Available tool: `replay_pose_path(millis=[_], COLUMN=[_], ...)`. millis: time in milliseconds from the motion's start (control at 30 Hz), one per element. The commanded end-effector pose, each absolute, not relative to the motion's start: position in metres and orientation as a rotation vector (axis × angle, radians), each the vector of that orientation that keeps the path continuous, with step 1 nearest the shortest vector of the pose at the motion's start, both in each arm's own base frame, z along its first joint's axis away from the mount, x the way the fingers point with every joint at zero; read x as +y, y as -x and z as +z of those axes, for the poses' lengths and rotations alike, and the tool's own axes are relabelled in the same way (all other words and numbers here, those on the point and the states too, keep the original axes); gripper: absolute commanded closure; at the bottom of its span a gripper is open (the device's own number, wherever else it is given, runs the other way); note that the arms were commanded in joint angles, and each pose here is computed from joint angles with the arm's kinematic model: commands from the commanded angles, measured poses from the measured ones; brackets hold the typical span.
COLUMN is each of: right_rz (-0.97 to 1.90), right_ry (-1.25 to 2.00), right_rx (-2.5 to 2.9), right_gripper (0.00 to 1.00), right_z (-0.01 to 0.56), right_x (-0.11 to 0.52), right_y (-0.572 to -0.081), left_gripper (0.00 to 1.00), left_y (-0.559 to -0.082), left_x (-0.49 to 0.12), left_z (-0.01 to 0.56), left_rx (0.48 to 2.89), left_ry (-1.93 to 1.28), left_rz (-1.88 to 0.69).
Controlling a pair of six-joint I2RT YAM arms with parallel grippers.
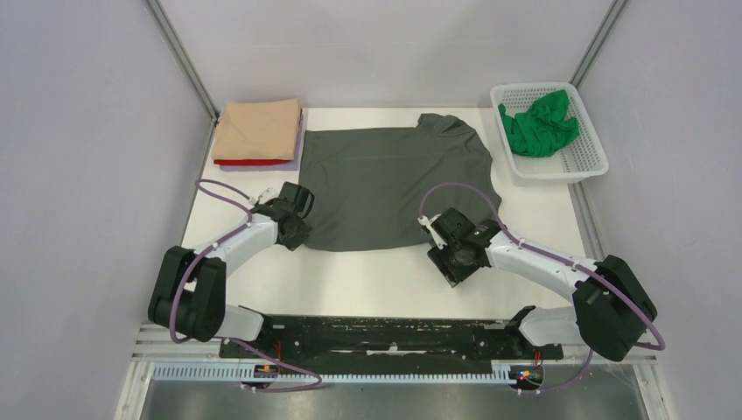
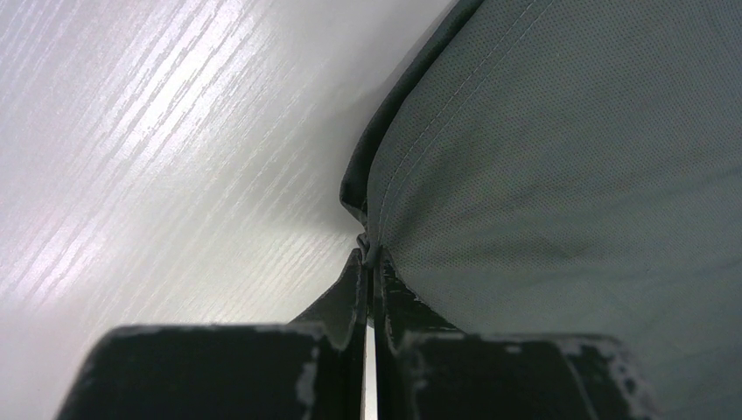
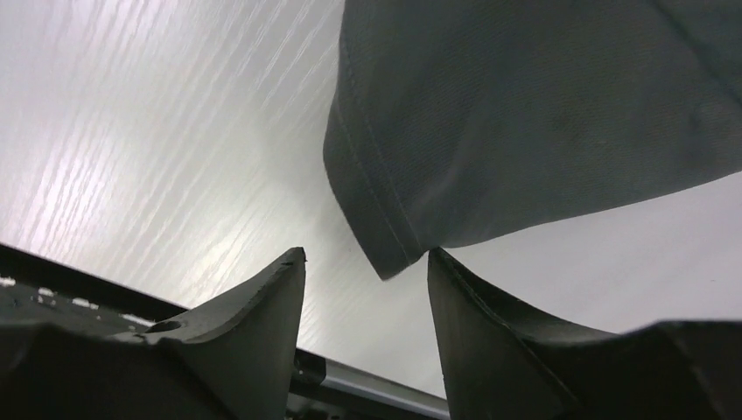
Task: Fold and stack the t-shirts
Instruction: Grab the side of the flattened tshirt closest away from the robot with both arms
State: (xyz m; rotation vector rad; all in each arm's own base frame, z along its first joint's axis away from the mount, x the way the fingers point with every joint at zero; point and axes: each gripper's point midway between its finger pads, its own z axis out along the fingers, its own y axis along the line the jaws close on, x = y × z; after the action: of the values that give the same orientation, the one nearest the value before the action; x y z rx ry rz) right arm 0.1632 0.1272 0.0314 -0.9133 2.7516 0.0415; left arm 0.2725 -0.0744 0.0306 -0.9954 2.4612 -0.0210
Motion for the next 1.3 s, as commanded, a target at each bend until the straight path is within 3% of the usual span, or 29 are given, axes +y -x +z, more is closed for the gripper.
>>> replay_pose_path(millis=[0,300,533,733,1033,1267], right_rz=[-0.031,-0.062,-0.26,-0.178,0.168,0.079], right_ry=[0.79,0.901,0.842,0.87,1.051,0.991], right_rx=[2.611,2.592,2.662,2.721,2.931,2.777], right_gripper=[0.45,0.46,0.57,1.0,1.0,1.0], right_z=[0.045,0.031,0.011,0.012,0.01,0.034], right_x=[0.136,0.139,0.113,0.12,0.124,0.137], right_y=[-0.2,-0.203,-0.199,-0.186,-0.102,-0.145], left_gripper=[0.98,0.98,0.98,0.98,0.98,0.98], left_y=[-0.277,-0.278,-0.275,-0.261,-0.207,-0.22], left_x=[-0.077,-0.074,-0.074,-0.068,-0.051,-0.063], left_z=[0.035,0.04,0.037,0.037,0.034,0.049], left_rx=[2.468,2.453,2.462,2.486,2.607,2.575], left_ry=[0.942,0.924,0.931,0.949,0.969,0.913], left_rz=[-0.045,-0.04,-0.034,0.003,0.13,0.004])
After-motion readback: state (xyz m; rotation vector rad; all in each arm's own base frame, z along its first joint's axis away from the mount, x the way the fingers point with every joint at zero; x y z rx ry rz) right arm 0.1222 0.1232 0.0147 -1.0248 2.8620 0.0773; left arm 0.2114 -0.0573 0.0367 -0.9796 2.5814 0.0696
